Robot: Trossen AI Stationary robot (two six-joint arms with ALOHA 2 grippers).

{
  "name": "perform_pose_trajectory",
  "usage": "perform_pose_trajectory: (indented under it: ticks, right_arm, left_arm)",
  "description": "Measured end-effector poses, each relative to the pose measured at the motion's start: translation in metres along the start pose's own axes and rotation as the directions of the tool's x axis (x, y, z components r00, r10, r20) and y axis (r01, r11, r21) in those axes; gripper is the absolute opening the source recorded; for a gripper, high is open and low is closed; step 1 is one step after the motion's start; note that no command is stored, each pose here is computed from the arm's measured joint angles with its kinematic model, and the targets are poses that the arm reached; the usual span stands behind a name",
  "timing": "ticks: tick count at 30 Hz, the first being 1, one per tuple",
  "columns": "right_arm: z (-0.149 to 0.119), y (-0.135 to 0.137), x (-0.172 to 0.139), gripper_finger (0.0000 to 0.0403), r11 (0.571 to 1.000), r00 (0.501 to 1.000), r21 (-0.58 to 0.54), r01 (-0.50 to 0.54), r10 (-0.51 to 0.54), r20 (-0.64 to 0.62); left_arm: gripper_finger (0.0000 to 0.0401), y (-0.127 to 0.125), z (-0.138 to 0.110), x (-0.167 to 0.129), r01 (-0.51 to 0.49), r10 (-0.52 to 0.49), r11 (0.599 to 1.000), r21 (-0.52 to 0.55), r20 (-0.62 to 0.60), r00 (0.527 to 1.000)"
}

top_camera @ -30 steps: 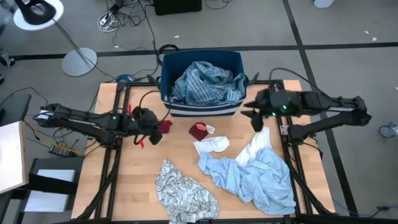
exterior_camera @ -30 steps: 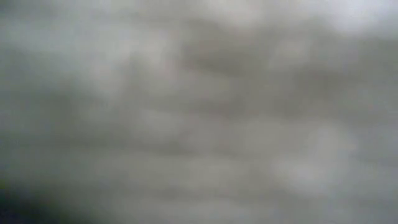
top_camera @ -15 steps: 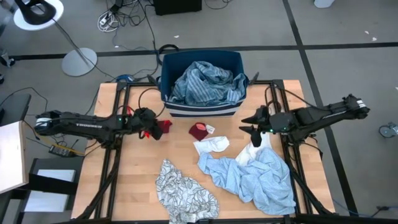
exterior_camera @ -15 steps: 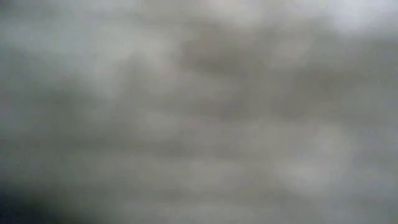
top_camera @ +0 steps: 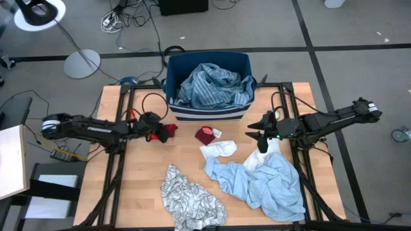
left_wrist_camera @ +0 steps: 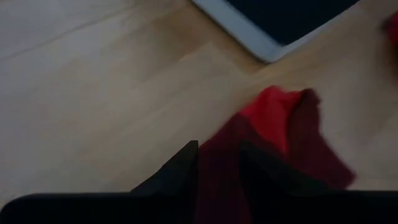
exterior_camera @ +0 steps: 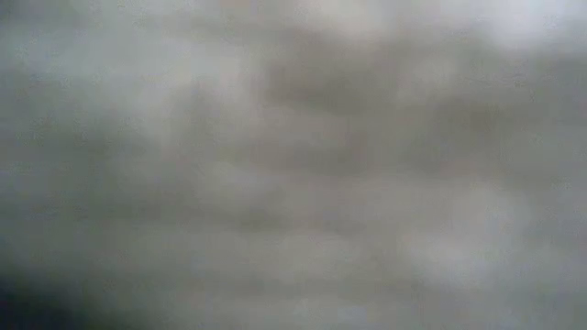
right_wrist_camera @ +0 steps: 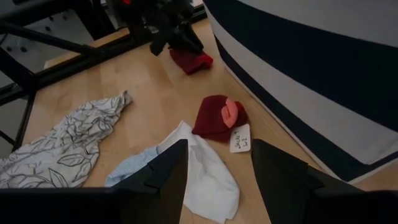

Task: Sort clothes
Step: Put the red socks into the blue bin

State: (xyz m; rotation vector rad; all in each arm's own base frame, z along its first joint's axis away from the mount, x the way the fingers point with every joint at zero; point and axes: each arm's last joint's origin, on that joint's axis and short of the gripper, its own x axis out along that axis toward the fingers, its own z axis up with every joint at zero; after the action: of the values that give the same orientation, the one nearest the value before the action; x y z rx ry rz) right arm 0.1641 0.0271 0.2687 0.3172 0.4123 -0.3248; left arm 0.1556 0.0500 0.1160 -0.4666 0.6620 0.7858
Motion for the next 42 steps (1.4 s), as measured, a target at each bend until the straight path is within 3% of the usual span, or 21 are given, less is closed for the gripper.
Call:
perform_pose_trajectory:
  ticks: [6,9,12,18,23,28,33,42]
  right_arm:
    - [0.001,0.001,0.0,0.0178,1.0,1.0,-0.002,-0.009,0.009,0.007]
    - [0.001,0.001,0.0,0.0178,1.0,1.0,-0.001,-0.013,0.013,0.007]
    - [0.002,0.002,0.0,0.0178,1.0,1.0,0.005,-0.026,0.026,0.017]
    - [0.003,0.003,0.0,0.0178,0.999,0.999,0.008,-0.05,0.05,0.013]
    - [0.002,0.003,0.0,0.0178,0.998,0.998,0.007,-0.055,0.055,0.01]
    - [0.002,0.003,0.0,0.0178,0.999,0.999,0.003,-0.053,0.053,0.008]
    - [0.002,0.003,0.0,0.0178,0.998,0.999,-0.03,-0.053,0.053,0.007]
    - [-0.014,-0.003,0.007,0.0178,0.993,0.999,-0.116,-0.022,0.019,-0.028]
  left_arm:
    - [0.0111,0.002,-0.007,0.011,-0.101,0.101,0.994,-0.028,0.0,0.995]
    - [0.007,0.002,-0.009,0.015,-0.119,0.119,0.993,-0.024,-0.003,0.993]
    - [0.0015,0.001,-0.008,0.016,-0.095,0.095,0.995,-0.029,-0.002,0.995]
    - [0.0004,-0.007,0.001,0.012,0.031,-0.031,0.998,-0.058,-0.002,1.0]
    - [0.0002,-0.021,0.024,0.002,0.167,-0.166,0.983,-0.073,0.017,0.986]
    - [0.0001,-0.043,0.048,-0.018,0.248,-0.248,0.969,-0.006,-0.022,0.968]
    - [0.0001,-0.069,0.079,-0.047,0.273,-0.267,0.958,0.09,-0.074,0.961]
    - [0.0,-0.091,0.144,-0.104,0.237,-0.243,0.964,0.125,0.041,0.969]
